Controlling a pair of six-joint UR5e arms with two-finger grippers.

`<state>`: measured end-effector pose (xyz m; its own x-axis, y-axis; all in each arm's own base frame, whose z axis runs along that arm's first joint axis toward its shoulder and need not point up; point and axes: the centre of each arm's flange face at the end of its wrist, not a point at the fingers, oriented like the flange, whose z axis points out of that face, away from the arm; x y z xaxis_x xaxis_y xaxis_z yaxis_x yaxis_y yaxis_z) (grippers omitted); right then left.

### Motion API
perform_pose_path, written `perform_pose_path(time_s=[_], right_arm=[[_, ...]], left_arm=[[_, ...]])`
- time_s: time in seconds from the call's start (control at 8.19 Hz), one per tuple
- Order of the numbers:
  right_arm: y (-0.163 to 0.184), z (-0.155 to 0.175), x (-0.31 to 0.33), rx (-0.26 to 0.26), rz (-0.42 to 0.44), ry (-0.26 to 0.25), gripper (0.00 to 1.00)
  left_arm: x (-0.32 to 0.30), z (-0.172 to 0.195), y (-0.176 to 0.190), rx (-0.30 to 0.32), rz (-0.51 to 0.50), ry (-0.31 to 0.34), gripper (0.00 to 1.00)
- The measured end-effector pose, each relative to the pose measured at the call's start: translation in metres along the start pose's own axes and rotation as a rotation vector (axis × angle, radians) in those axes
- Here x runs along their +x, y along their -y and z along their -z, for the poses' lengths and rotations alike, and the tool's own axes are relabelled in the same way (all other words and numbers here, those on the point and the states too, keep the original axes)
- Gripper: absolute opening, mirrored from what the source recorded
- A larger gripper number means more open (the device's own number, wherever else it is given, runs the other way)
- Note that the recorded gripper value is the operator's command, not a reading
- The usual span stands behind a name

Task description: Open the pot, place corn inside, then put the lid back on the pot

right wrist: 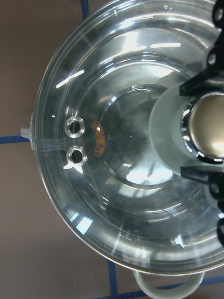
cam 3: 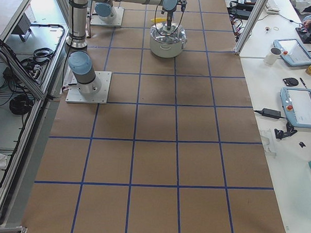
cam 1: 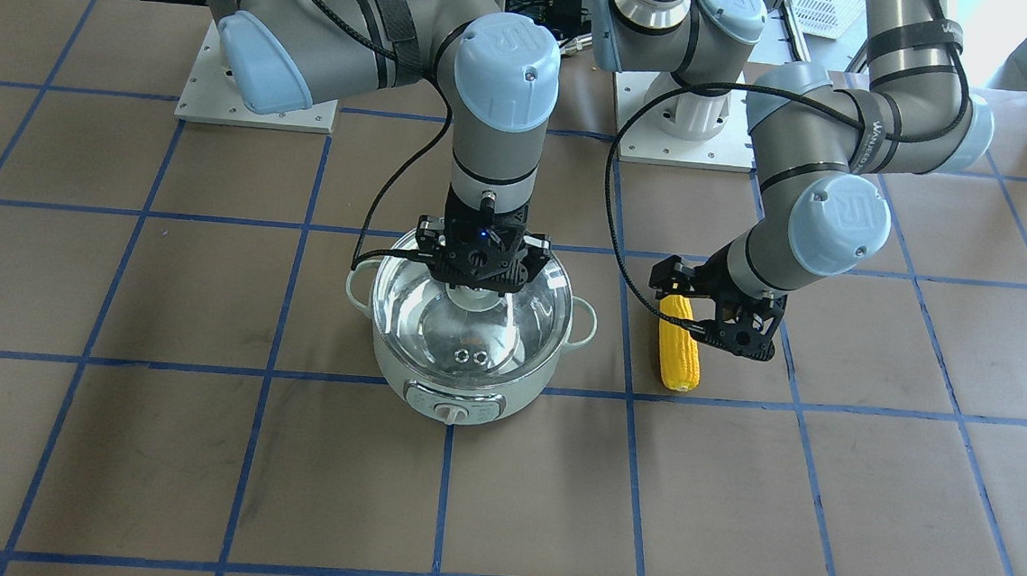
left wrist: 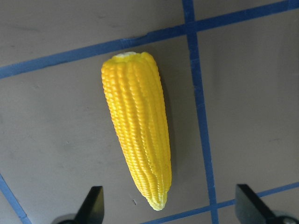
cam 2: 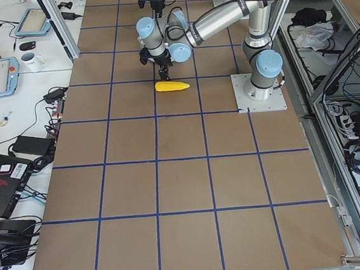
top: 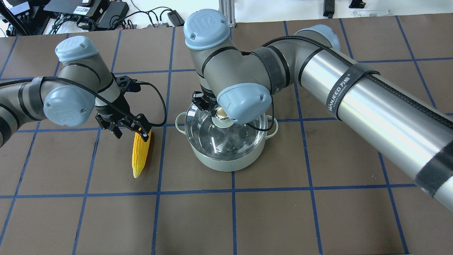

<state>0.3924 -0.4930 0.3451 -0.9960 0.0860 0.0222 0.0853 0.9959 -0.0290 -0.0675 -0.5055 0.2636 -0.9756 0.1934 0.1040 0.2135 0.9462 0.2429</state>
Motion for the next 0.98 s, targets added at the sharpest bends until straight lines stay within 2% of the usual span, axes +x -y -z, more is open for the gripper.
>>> perform_pose_path(time_s=[0.37, 0.49, 0.73, 0.98], right_arm=[[0.000, 0.005, 0.005, -0.010, 0.025, -0.013, 0.00], [0.003, 0.017, 0.007, 0.001, 0.025, -0.003, 0.00], [0.014, 0.066, 0.043, 0.017, 0.039, 0.015, 0.00], [0.036, 0.116, 0.129, 0.005, 0.081, 0.032, 0.00]], left_arm=[[-0.004, -0.016, 0.009, -0.012, -0.001, -0.003, 1.00], [-0.006, -0.022, 0.014, -0.010, -0.006, -0.001, 1.00], [-0.010, -0.042, 0.024, -0.008, -0.012, -0.002, 1.00], [-0.012, -0.057, 0.028, -0.009, -0.013, -0.003, 1.00]])
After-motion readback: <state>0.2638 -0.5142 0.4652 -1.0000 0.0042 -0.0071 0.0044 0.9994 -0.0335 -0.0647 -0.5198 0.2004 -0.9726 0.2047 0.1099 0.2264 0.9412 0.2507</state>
